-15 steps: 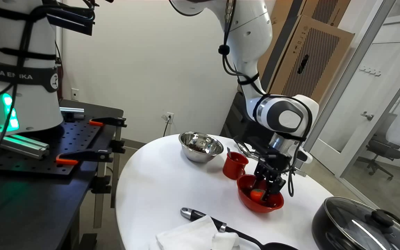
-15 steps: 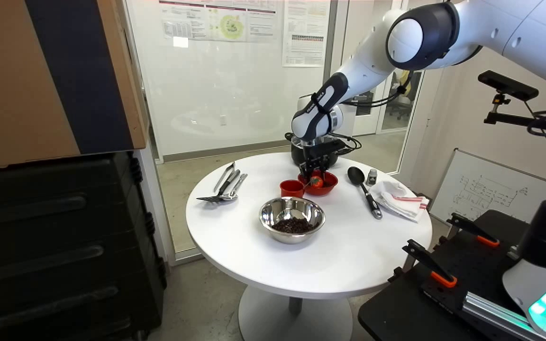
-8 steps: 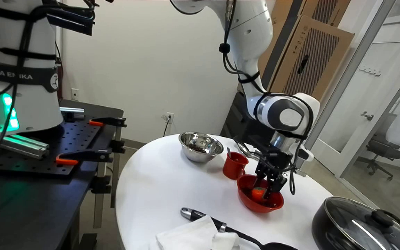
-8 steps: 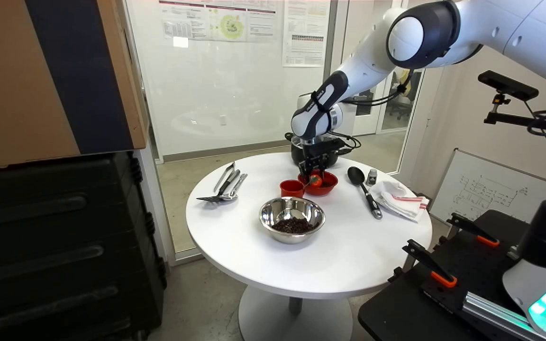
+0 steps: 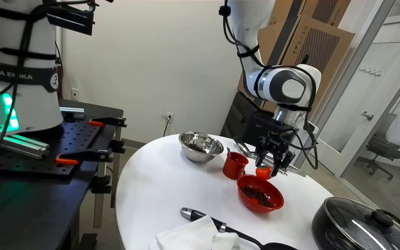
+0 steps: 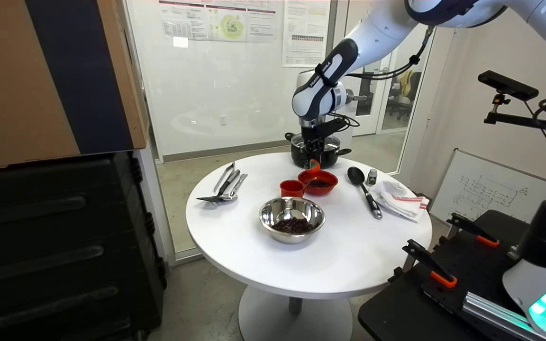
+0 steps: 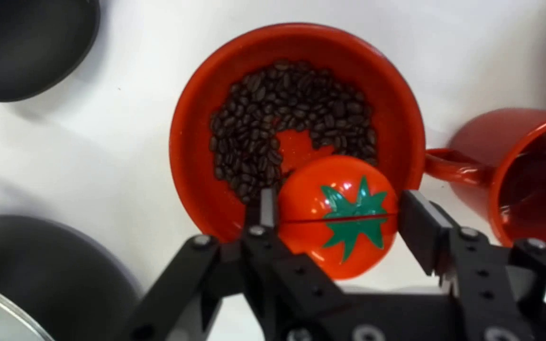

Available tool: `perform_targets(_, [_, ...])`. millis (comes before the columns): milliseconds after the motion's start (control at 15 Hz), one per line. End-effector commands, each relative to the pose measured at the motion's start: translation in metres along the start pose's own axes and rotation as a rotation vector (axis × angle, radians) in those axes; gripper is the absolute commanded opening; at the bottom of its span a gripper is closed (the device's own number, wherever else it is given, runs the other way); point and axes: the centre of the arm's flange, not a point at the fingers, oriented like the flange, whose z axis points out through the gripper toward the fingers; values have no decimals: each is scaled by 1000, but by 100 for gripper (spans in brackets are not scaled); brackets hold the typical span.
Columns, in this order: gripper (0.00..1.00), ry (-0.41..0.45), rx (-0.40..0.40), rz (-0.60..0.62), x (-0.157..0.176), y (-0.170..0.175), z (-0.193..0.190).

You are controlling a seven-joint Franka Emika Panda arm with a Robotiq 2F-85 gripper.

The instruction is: Remove the red object from the red bowl

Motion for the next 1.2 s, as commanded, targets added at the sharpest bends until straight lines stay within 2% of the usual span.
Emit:
perform_targets(0, [39, -16, 3, -200, -59, -20, -24])
perform_targets(467, [39, -69, -6, -570, -121, -48, -26])
perform_targets(867, [39, -183, -79, -867, -128, -62, -4])
perform_targets(1133, [39, -282, -85, -1034, -131, -80, 23])
